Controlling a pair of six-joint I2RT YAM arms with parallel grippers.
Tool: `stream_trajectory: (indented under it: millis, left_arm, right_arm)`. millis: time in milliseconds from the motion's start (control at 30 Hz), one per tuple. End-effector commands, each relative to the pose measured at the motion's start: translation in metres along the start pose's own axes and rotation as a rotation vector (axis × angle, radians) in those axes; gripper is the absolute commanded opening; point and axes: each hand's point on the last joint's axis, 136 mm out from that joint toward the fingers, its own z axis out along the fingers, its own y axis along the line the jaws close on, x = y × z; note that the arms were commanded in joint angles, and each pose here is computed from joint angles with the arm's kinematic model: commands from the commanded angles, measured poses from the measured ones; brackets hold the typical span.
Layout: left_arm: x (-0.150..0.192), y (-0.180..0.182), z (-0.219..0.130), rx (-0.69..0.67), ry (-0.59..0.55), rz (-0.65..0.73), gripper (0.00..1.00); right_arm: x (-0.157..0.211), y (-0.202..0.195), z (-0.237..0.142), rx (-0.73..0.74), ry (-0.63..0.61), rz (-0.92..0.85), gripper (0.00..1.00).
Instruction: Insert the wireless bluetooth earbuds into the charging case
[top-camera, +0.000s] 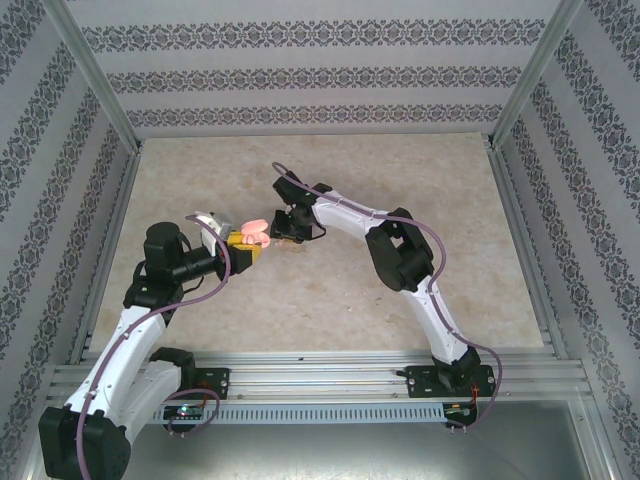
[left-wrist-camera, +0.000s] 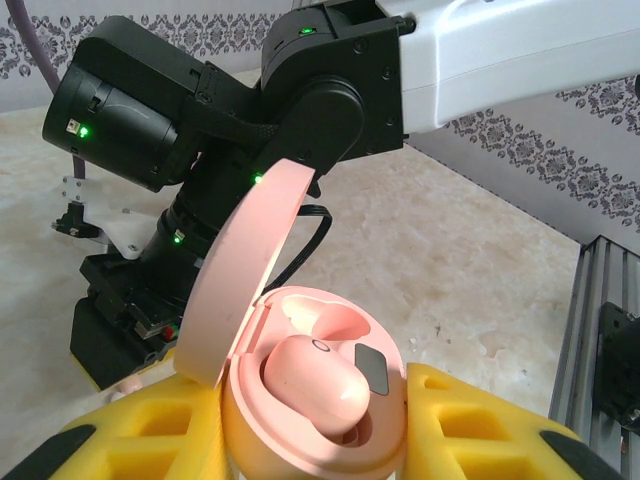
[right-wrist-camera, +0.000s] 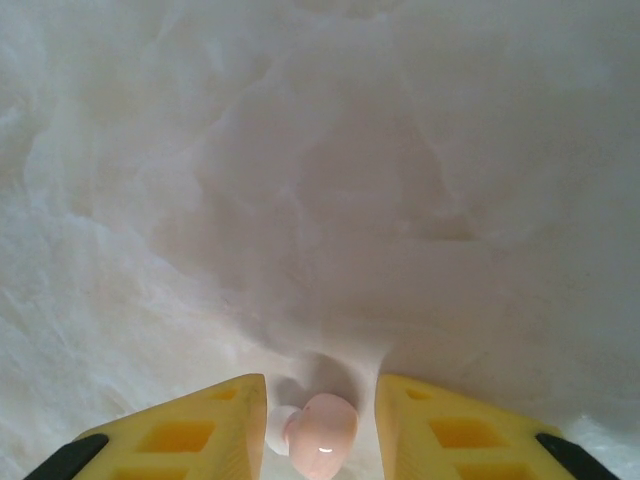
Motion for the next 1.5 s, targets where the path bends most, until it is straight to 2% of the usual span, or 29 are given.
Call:
stream_trajectory:
  millis: [0,333,533,767,933,1100,1300,1467]
  left_arm:
    - [0.002,0.001,-0.003,-0.007,0.000,0.015,0.30]
    - [0.003,0.000,-0.003,-0.002,0.001,0.015,0.30]
    - [0.003,-0.001,-0.004,-0.002,0.003,0.020,0.30]
    - [0.001,-0.002,-0.004,0.001,0.001,0.022,0.30]
    - [-0.003,-0.004,-0.004,0.022,-0.005,0.021,0.30]
    - [-0.007,-0.012,-0.003,0.072,-0.025,0.043,0.30]
    - [-0.017,-0.020,0.001,0.140,-0.077,0.060,0.30]
    - [-0.020,-0.023,0.013,0.169,-0.070,0.072,0.29]
  right_arm:
    - [0.009,-0.011,0.009,0.069,0.024,-0.015,0.35]
    - [0.021,-0.010,0.014,0.119,0.049,-0.054,0.33]
    - [0.020,-0.005,0.014,0.116,0.051,-0.070,0.24]
    - [0.018,-0.001,0.001,0.116,0.043,-0.115,0.19]
    - [0.014,-0.004,-0.029,0.148,0.029,-0.192,0.17]
    - [0.014,-0.017,-0.081,0.174,-0.004,-0.237,0.17]
    - [0.027,-0.036,-0.154,0.229,-0.091,-0.303,0.17]
    - [0.052,-0.038,-0.203,0.233,-0.166,-0.353,0.15]
